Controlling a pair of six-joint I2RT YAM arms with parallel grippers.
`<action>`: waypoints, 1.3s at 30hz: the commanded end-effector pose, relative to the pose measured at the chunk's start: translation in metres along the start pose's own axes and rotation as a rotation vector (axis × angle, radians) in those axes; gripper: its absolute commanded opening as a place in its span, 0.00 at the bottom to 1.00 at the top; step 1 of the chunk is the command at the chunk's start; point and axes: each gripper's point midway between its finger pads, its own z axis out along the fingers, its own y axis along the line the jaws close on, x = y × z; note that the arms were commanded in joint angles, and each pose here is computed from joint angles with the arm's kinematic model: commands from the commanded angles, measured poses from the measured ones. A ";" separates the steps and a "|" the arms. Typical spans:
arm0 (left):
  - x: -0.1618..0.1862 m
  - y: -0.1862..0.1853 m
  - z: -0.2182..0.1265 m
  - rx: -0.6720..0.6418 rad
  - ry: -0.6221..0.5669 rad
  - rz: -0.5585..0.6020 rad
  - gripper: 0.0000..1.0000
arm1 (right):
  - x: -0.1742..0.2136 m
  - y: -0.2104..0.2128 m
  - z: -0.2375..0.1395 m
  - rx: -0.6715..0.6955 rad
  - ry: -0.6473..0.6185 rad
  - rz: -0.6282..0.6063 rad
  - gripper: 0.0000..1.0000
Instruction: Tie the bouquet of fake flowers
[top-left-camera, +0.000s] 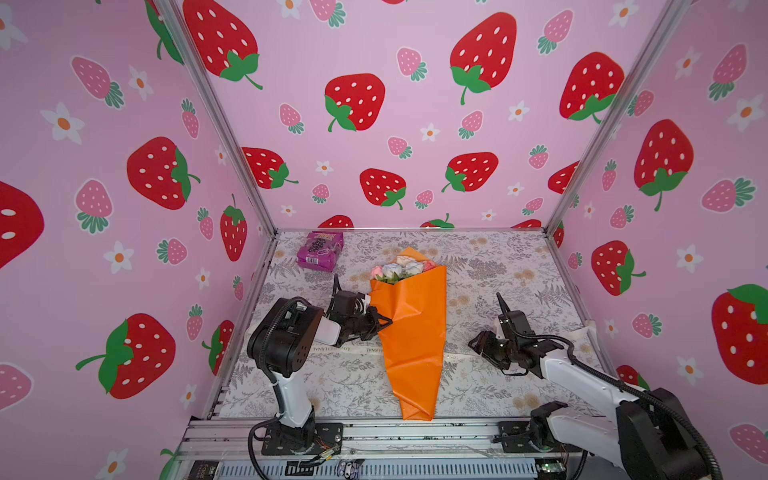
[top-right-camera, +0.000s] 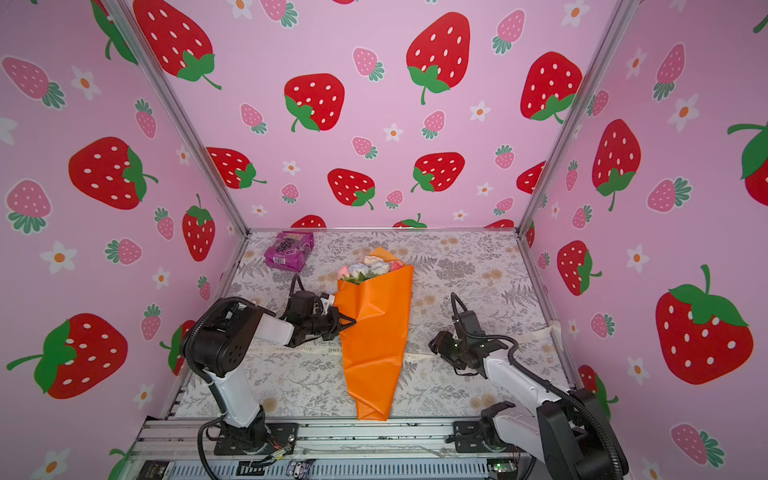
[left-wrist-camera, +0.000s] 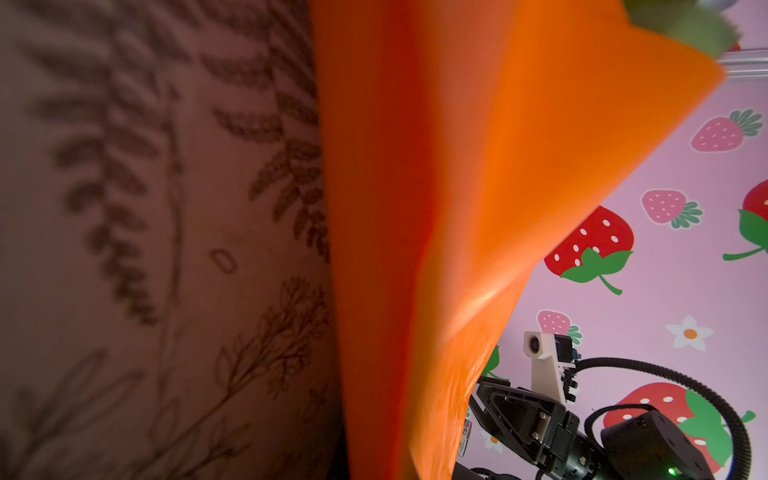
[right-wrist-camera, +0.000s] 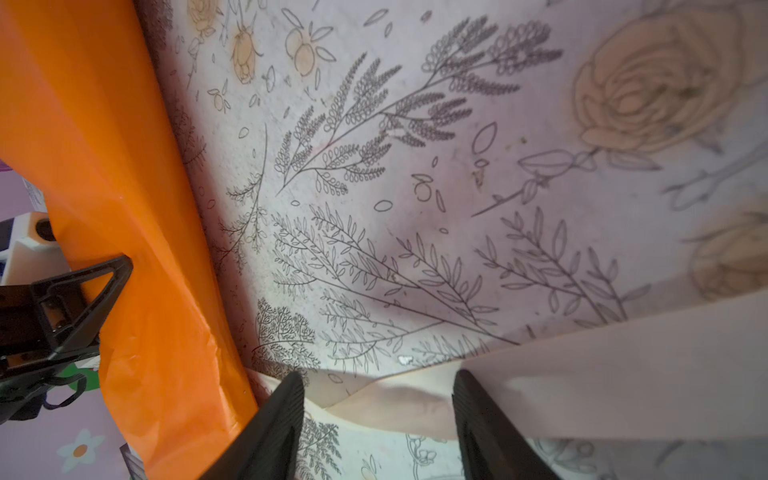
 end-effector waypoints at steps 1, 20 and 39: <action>-0.002 -0.007 0.002 0.025 0.023 0.001 0.00 | -0.007 0.002 -0.012 0.036 -0.031 0.023 0.61; 0.000 -0.014 0.002 0.047 0.035 -0.002 0.00 | 0.014 -0.014 0.005 -0.035 -0.022 0.162 0.59; -0.052 -0.027 0.037 0.052 -0.062 -0.034 0.00 | -0.088 0.029 0.057 -0.165 -0.199 0.139 0.00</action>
